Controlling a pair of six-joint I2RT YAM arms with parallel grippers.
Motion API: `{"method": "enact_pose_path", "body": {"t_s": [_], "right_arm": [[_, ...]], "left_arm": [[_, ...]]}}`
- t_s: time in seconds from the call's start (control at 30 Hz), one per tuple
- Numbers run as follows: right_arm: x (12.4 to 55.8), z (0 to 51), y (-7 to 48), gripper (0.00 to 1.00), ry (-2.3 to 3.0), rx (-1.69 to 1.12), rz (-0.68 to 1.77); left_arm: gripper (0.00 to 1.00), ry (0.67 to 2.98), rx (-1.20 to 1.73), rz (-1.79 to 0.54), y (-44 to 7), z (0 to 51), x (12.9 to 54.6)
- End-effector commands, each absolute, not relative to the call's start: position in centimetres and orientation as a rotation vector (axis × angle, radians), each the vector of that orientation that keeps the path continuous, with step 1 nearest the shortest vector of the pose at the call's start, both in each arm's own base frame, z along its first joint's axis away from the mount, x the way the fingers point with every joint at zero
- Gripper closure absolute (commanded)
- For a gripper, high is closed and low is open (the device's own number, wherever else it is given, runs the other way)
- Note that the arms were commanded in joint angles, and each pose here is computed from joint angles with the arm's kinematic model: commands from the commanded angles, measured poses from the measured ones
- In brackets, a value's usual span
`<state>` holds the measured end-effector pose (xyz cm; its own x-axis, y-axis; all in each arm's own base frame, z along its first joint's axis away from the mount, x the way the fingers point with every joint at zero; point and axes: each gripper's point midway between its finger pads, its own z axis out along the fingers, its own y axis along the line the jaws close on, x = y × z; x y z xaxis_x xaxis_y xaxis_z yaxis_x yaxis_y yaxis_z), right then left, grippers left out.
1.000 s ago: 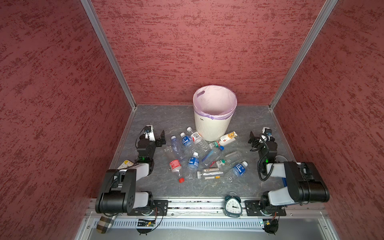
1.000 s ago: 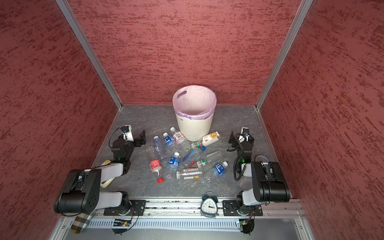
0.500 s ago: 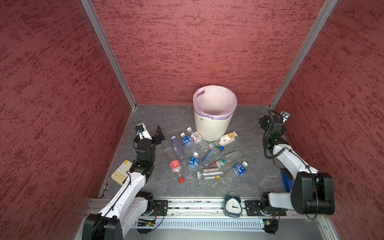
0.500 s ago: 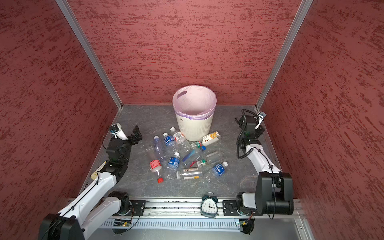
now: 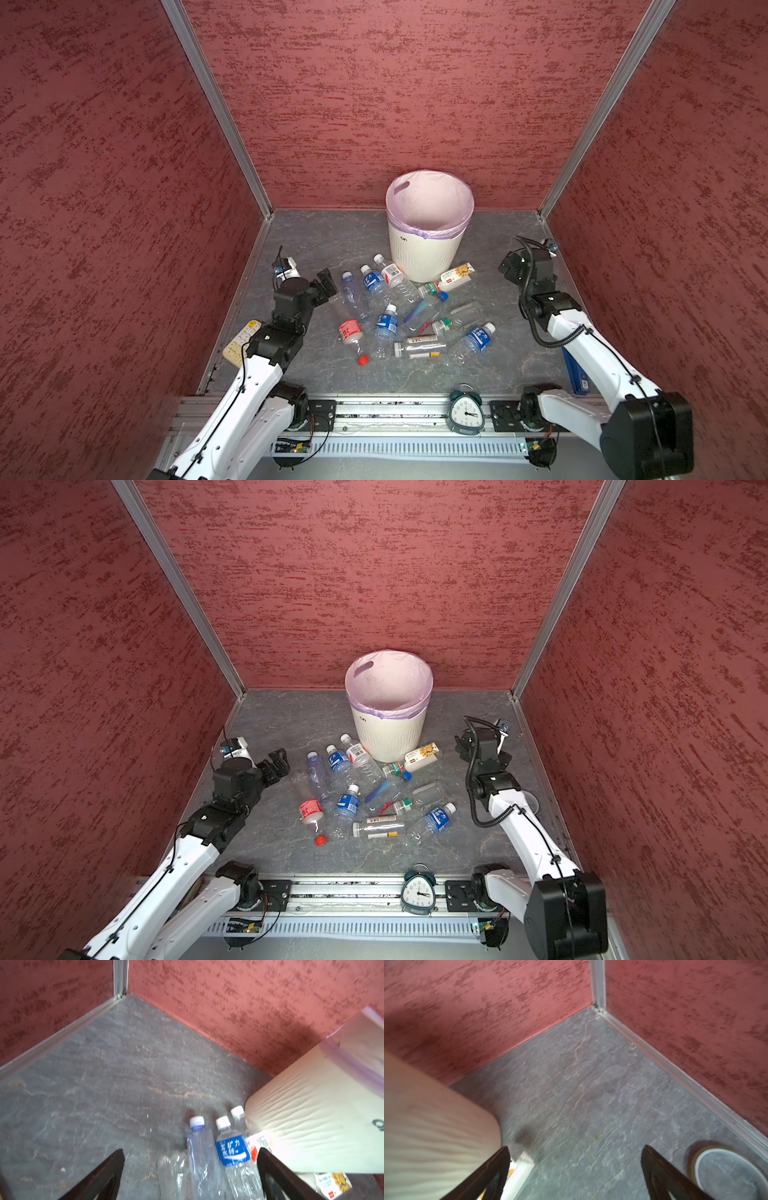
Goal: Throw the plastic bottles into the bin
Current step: 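Lower the left gripper onto the red-labelled bottle while the right gripper moves toward the bin, then close the left gripper on the red-labelled bottle and lift it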
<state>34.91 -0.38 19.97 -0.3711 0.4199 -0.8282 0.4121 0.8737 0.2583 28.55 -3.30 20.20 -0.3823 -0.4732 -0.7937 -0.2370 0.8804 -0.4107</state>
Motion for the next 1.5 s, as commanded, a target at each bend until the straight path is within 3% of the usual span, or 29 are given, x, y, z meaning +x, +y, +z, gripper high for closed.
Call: {"method": "enact_pose_path", "body": {"t_s": [0.0, 0.33, 1.0, 1.47], "right_arm": [[32.8, 18.3, 2.4, 0.01, 2.105, 0.538, 0.057], [30.3, 16.1, 8.3, 0.02, 2.288, 0.323, 0.175], [29.8, 12.9, 9.8, 0.02, 2.391, 0.316, 0.207], [29.8, 12.2, 10.1, 0.02, 2.415, 0.314, 0.216]], "left_arm": [[0.03, 2.089, -0.568, -0.303, -3.9, 18.7, 26.5], [0.13, 2.303, -0.61, -0.323, -6.7, 13.6, 23.4], [0.11, 2.556, -0.565, -0.34, -10.5, 7.6, 23.8], [0.11, 2.625, -0.6, -0.324, -9.9, 5.6, 24.6]]}}
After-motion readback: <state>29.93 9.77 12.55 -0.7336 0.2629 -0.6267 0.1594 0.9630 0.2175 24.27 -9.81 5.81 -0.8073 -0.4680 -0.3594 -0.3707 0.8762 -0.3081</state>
